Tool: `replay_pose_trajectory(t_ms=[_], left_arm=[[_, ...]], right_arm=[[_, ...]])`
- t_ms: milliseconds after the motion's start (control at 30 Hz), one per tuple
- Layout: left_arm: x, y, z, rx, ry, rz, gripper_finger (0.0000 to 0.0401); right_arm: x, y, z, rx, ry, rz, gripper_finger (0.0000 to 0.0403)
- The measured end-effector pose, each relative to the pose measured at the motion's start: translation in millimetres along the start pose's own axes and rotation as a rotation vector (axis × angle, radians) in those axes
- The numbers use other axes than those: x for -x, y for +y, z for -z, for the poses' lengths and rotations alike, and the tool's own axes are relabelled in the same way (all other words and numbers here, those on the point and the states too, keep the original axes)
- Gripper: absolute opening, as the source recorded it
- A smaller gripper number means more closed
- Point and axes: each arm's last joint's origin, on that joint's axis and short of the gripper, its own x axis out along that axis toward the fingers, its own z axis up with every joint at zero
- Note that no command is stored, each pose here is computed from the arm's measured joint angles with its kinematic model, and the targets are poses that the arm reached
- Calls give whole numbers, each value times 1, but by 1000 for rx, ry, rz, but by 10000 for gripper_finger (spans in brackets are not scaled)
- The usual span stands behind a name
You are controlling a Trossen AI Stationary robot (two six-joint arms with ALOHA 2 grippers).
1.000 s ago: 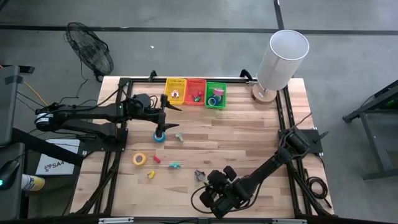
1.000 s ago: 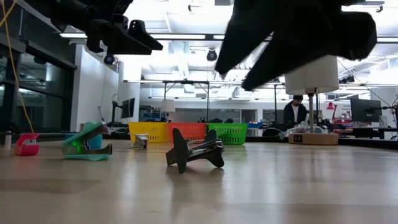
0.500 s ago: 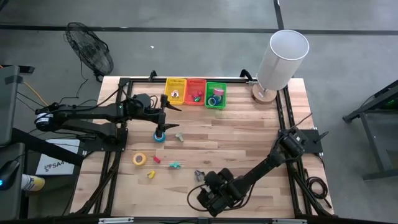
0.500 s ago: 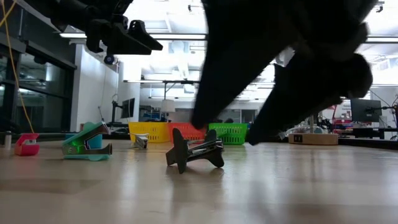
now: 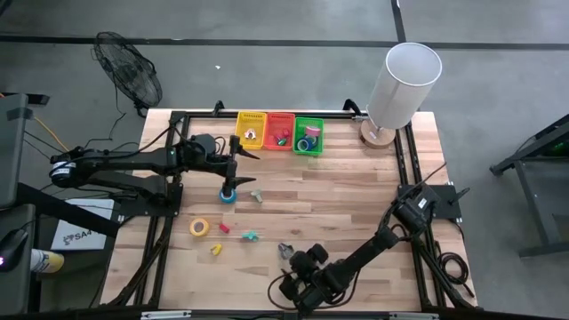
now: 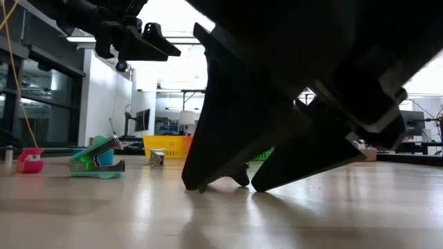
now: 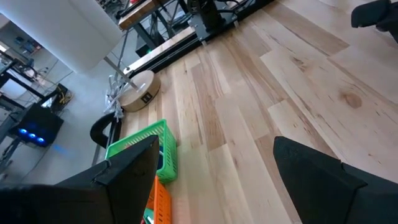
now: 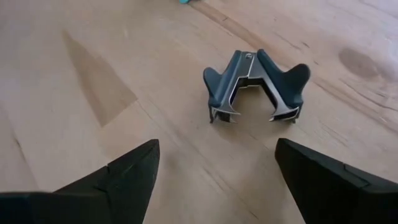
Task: Pick and place Stapler, Stapler remover, tape
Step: Put the black staple remover into the yellow basket
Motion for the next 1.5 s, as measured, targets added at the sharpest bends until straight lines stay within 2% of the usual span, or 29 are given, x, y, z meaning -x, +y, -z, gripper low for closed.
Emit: replay_pose_trajectory(t_ms=[267, 533, 733, 967, 1133, 1233, 1500], left_arm=[[0, 0, 0, 0, 0, -1, 312], [0, 0, 0, 0, 0, -1, 312], [0, 0, 1, 2, 8, 4, 312], [0, -1, 1, 3, 15, 9, 312], [0, -1, 2, 3, 17, 10, 312], [0, -1, 2, 4, 20, 12, 312], [0, -1, 2, 6, 20, 12, 312]], right_arm=[[-8, -4, -4, 86, -83, 45, 317], [-27, -8, -2, 120, -103, 74, 317], [-24, -10, 2, 201, -105, 100, 317], [-22, -16, 6, 158, -71, 140, 317], [-21, -21, 5, 181, -67, 179, 317], [-20, -24, 5, 226, -60, 206, 317], [-21, -25, 3, 443, -80, 232, 317]])
